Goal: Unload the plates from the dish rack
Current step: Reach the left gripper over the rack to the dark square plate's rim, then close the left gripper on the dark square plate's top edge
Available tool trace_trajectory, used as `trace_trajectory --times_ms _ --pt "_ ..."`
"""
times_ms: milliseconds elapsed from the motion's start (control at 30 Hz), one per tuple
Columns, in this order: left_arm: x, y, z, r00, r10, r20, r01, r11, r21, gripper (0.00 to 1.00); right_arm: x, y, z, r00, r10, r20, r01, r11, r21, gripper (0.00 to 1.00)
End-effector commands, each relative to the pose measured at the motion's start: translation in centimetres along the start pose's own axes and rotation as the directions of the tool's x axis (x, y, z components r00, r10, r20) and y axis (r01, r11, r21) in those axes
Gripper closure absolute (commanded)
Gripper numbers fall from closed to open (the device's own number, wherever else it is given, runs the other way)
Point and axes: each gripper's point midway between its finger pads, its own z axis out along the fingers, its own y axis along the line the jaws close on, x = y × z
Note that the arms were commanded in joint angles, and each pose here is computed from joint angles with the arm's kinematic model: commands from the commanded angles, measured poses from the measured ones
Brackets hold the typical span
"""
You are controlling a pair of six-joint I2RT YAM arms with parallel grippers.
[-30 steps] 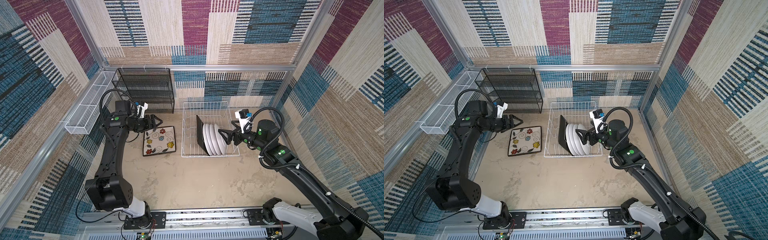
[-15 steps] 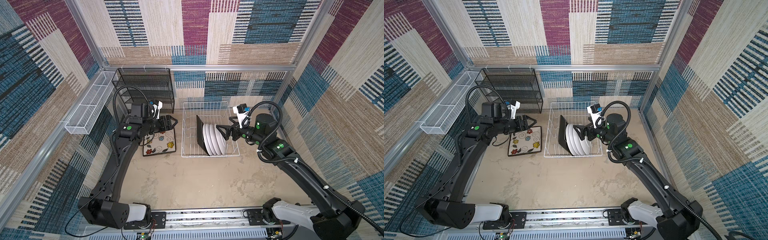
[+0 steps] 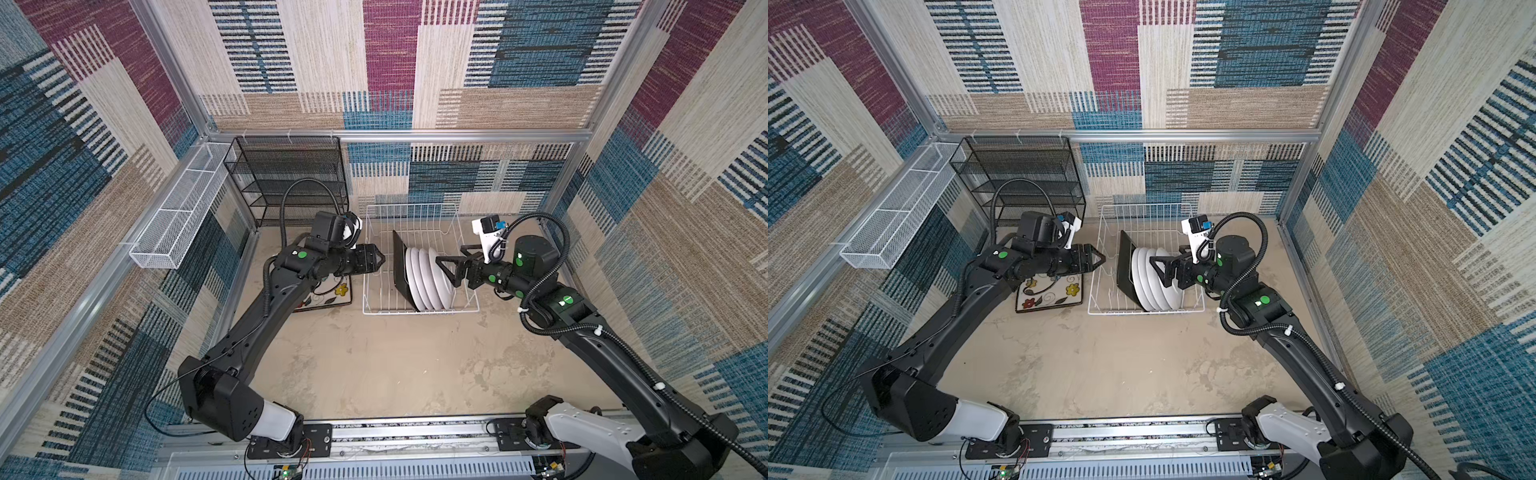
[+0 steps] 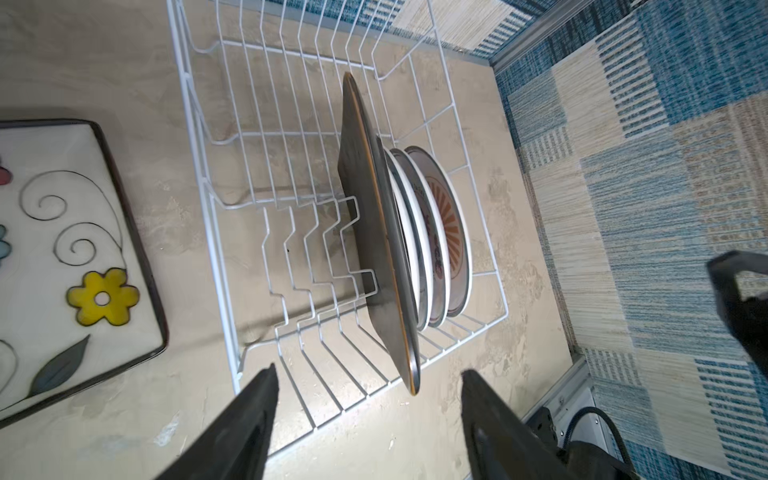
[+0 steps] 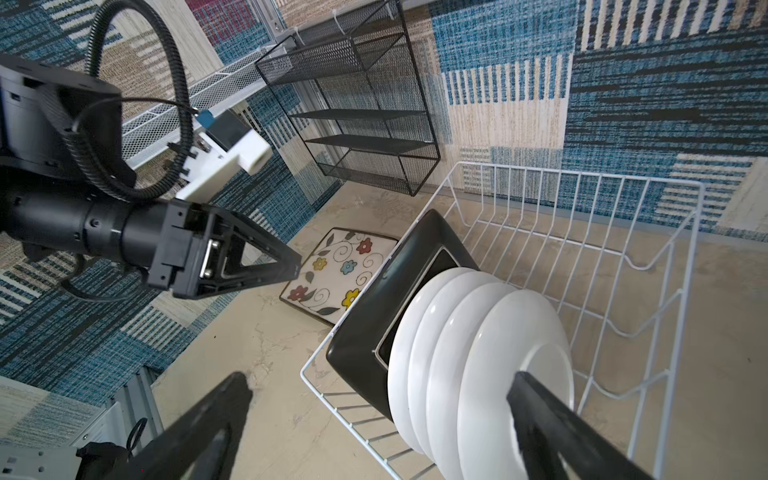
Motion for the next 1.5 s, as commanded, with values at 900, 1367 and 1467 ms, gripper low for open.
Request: trace_trajectory --times_ms 900,1367,1467 --pt "1.5 0.0 10.6 0.989 -0.074 -0.124 0.071 0.997 -0.032 0.66 2.5 -1.4 -4.1 0.98 0.195 0.024 -0.197 0.973 0.117 0.01" --pt "2.3 -0.1 11.0 0.982 -0.123 -0.143 0.118 0.992 -0.041 0.78 2.6 -1.5 -3.6 0.986 0.166 0.014 -0.166 0.98 0.111 0.01" --pt "2.3 -0.2 10.9 0.981 -0.13 -0.142 0.125 0.991 -0.039 0.81 2.4 -1.4 -3.5 0.988 0.156 0.019 -0.157 0.982 0.108 0.01"
